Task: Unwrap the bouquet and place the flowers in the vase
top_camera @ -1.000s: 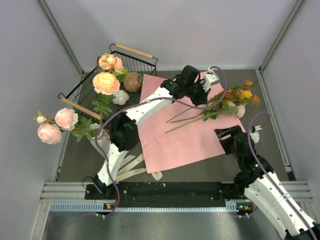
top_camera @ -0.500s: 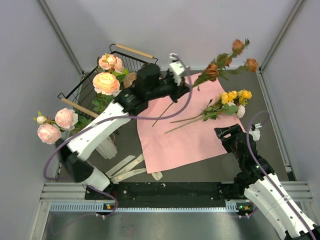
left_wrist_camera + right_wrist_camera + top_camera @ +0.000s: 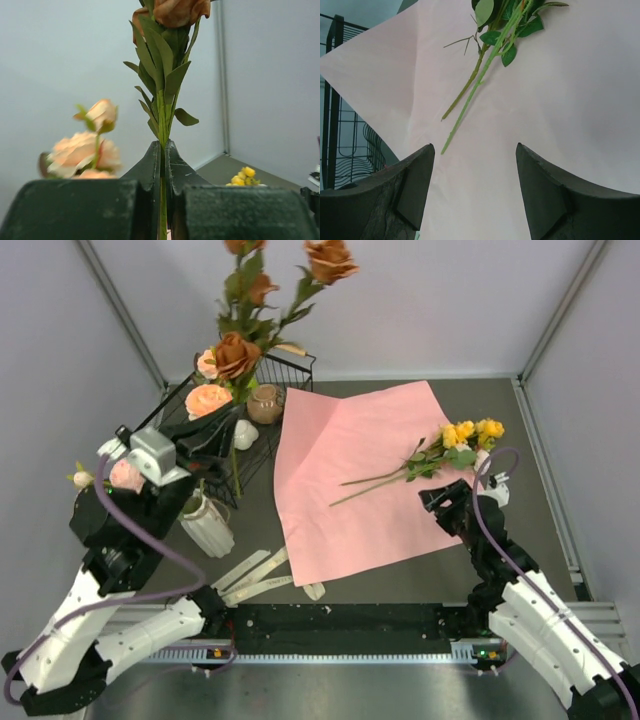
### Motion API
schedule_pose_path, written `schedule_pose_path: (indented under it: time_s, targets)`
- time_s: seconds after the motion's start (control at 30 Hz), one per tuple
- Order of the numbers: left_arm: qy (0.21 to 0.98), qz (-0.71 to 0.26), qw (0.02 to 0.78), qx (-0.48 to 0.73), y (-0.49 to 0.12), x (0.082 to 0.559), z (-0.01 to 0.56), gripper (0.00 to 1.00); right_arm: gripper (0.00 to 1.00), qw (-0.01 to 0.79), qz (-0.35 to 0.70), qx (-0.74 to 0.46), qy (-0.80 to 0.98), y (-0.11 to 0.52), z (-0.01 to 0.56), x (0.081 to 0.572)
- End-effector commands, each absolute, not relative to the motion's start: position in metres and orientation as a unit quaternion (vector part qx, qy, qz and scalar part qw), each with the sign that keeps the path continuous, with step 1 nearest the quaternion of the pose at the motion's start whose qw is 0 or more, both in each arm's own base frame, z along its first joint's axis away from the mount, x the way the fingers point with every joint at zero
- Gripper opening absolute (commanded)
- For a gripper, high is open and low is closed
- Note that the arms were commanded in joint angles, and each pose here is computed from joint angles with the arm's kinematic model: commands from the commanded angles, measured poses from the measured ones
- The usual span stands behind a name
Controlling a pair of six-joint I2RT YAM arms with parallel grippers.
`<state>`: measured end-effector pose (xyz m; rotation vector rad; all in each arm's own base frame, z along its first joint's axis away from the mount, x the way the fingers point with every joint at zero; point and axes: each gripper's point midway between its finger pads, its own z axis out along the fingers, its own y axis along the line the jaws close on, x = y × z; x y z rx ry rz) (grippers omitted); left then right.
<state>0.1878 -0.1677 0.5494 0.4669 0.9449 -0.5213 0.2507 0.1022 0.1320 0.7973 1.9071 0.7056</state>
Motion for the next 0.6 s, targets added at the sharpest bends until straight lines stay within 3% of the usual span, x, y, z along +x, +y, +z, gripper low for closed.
schedule_pose_path:
  time_s: [0.0, 0.17, 0.57]
  targets:
    - [0.447, -0.171, 0.864, 0.158, -0.120, 0.188, 0.542, 0.00, 0.67, 0.480, 0.323, 0.300, 0.758, 0.114, 0.160, 0.264]
    - [0.414, -0.102, 0.893, 0.145, -0.075, 0.163, 0.532, 0.00, 0.67, 0.476, 0.327, 0.297, 0.761, 0.118, 0.158, 0.266]
    - [0.420, 0.038, 0.906, 0.028, -0.013, 0.174, 0.490, 0.00, 0.66, 0.467, 0.340, 0.294, 0.762, 0.123, 0.157, 0.263]
